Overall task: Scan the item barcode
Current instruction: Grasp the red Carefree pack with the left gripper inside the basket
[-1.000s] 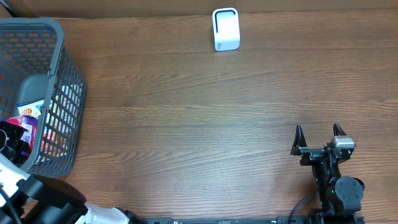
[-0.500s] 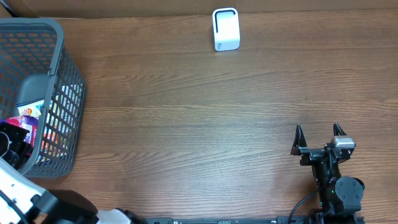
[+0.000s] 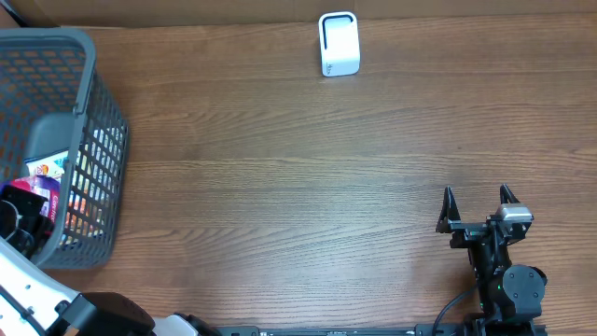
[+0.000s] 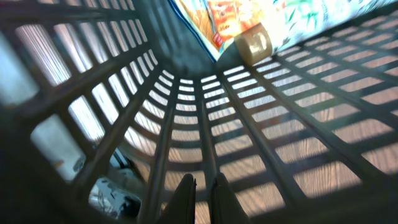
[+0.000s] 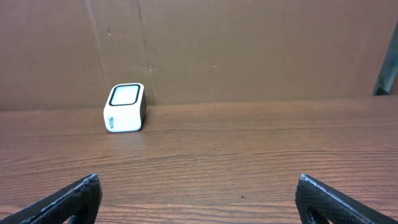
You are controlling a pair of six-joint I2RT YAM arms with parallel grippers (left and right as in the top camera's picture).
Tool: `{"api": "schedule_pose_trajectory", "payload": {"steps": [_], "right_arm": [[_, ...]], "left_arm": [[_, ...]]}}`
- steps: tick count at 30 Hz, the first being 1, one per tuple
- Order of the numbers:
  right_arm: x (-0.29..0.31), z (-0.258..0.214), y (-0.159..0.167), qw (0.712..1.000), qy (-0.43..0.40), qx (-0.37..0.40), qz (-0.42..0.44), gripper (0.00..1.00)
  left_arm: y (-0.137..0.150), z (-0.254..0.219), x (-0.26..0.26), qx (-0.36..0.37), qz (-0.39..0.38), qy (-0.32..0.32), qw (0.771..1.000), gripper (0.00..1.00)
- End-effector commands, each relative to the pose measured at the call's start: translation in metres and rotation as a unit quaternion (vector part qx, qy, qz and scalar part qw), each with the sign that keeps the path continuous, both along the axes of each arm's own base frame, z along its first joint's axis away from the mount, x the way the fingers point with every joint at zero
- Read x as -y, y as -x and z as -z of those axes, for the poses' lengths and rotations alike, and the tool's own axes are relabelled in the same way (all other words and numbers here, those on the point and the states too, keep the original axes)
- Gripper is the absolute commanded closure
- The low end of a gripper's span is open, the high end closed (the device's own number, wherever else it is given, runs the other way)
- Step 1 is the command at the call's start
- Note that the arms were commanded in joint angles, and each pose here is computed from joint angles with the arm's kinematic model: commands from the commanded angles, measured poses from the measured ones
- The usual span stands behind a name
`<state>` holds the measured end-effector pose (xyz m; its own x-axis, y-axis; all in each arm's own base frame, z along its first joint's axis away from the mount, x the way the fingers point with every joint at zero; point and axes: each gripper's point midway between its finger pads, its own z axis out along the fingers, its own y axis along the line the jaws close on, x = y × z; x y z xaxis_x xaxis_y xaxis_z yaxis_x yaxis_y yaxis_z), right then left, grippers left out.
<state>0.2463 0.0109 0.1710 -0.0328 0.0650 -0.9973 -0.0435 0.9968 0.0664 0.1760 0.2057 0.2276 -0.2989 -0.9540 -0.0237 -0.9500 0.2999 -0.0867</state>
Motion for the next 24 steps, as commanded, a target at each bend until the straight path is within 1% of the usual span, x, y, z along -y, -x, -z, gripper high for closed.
{"api": "schedule_pose_trajectory", "payload": {"steps": [1,6,17,19,22,24], "right_arm": [[0.001,0.001,0.0,1.0,0.002,0.004,0.003,0.0],[0.001,0.001,0.0,1.0,0.002,0.004,0.003,0.0],[0.001,0.001,0.0,1.0,0.002,0.004,0.003,0.0],[0.001,0.001,0.0,1.0,0.002,0.004,0.003,0.0],[0.001,0.001,0.0,1.0,0.002,0.004,0.003,0.0],[0.001,0.001,0.0,1.0,0.002,0.004,0.003,0.0]], "left_arm": [[0.008,0.012,0.018,-0.014,0.011,0.038,0.999,0.96],[0.009,0.013,0.019,-0.015,0.011,0.038,0.999,0.96],[0.004,0.008,0.009,-0.003,0.011,0.01,1.0,0.96],[0.0,0.003,0.006,0.008,0.014,0.0,1.0,0.96],[-0.015,-0.007,-0.008,0.045,0.033,-0.032,0.998,0.96],[-0.025,-0.008,-0.011,0.067,0.036,-0.035,0.996,0.96]]}}
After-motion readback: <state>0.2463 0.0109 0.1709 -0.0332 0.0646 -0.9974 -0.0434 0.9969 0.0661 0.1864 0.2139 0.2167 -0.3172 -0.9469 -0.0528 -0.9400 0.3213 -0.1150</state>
